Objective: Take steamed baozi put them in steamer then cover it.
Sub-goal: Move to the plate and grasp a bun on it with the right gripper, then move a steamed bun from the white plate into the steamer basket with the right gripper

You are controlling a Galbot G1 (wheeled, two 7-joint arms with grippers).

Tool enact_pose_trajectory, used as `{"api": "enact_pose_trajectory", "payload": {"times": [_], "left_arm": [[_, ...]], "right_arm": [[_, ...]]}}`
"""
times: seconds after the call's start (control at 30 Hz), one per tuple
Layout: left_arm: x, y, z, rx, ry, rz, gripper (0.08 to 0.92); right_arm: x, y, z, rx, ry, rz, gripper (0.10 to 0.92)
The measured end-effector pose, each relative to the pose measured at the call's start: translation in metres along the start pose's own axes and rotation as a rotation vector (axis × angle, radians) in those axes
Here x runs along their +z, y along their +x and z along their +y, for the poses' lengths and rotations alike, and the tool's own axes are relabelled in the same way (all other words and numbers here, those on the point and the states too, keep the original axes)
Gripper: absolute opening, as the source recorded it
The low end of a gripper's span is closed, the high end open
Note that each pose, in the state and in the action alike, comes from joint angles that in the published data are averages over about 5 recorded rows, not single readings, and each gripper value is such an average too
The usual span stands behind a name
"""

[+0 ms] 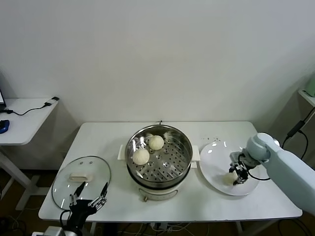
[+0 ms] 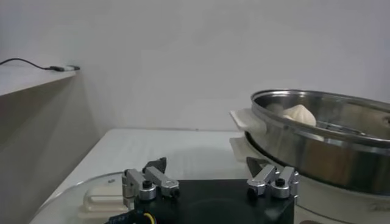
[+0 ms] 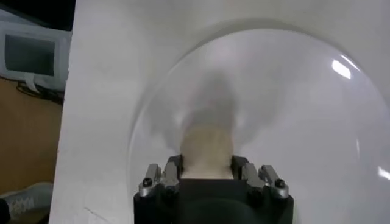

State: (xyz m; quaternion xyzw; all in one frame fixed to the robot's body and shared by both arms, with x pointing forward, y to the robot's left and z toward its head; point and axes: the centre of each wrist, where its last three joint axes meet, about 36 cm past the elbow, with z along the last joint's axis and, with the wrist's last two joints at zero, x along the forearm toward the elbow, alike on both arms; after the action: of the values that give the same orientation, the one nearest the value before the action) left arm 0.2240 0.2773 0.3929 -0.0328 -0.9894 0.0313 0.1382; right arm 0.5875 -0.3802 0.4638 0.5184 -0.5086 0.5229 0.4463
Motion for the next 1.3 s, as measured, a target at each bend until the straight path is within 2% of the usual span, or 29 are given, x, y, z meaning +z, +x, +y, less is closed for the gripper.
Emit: {"api": "enact_pose_trajectory", "payload": {"times": [0.33,0.53,0.67,0.9,1.3], "left_arm": [[-0.006,-0.004,0.002,-0.008,-0.011,-0.023,0.823],[-0.009,-0.007,0.004,-0.022,-0.023,-0.035,0.823],[-0.010,-0.009,0.004,-0.029,-0.025,-0.042,0.823],[-0.012,-0.009,0.004,-0.035,-0.023,-0.051,0.823],[-0.014,-0.012,0.003,-0.043,-0.003,-0.068,0.823]], "right_arm": [[-0.027,0.090,-0.048,0.068,0.040,-0.064,0.518],[-0.084,0.162,-0.092,0.080,0.157,-0.150,0.518],[-0.132,0.192,-0.115,0.056,0.316,-0.211,0.518],[-0.223,0.205,-0.125,0.013,0.711,-0.238,0.525],[-0.336,0.175,-0.102,-0.055,1.314,-0.139,0.525]]}}
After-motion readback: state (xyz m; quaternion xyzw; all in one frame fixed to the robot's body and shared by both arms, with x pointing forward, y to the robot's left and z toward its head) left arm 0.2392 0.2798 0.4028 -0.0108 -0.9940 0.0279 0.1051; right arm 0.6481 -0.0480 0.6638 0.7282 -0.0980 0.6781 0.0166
